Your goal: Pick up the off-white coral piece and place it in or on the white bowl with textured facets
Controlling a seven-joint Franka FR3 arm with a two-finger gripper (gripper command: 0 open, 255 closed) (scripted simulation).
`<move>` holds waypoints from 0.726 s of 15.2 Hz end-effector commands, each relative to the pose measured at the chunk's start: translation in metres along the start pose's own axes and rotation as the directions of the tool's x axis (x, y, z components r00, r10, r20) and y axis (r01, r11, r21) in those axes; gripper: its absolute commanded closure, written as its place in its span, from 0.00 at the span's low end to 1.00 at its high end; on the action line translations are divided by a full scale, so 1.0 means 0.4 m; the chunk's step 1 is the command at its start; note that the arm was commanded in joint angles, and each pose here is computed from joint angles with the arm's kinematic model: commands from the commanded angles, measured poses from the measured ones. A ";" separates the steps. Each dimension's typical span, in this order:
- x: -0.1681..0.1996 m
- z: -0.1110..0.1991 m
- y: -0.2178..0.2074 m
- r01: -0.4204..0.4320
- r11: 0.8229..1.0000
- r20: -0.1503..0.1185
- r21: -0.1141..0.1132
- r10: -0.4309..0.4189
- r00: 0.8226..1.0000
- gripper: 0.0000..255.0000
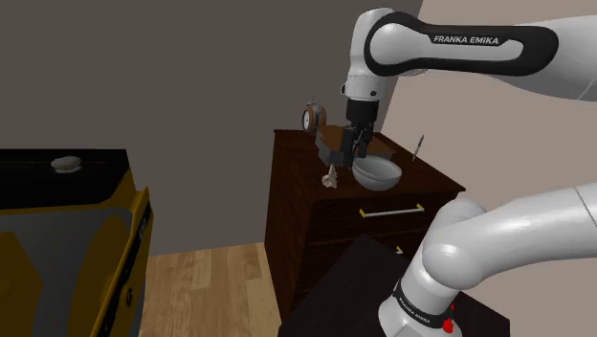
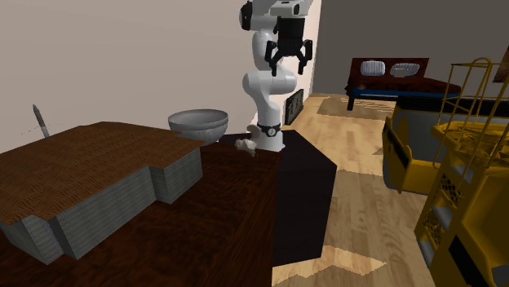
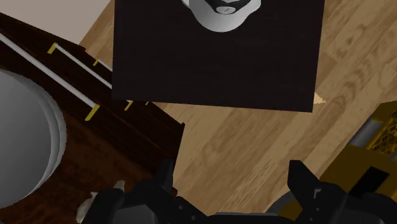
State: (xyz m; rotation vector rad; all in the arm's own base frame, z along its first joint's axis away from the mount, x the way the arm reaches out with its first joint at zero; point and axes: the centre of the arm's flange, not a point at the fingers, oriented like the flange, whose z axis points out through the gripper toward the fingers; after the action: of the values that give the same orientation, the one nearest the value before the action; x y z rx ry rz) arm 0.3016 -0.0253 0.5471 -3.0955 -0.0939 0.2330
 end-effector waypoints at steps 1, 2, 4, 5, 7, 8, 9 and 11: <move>0.000 0.000 0.000 0.000 1.000 0.000 0.000 0.000 1.000 0.00; 0.020 0.014 0.022 0.011 1.000 0.001 -0.001 -0.011 1.000 0.00; 0.061 0.043 0.065 0.033 0.999 0.002 -0.004 -0.033 0.999 0.00; 0.081 0.058 0.086 0.044 0.999 0.003 -0.005 -0.044 0.999 0.00; 0.123 0.086 0.127 0.067 0.998 0.005 -0.007 -0.066 0.998 0.00; 0.144 0.101 0.148 0.078 0.997 0.006 -0.008 -0.078 0.997 0.00; 0.166 0.115 0.168 0.089 0.996 0.007 -0.010 -0.089 0.996 0.00; 0.210 0.144 0.208 0.111 0.994 0.009 -0.012 -0.111 0.994 0.00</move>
State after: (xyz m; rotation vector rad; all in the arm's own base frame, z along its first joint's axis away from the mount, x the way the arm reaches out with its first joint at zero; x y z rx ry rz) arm 0.3728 -0.0922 0.4827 -3.0893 -0.2477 0.2420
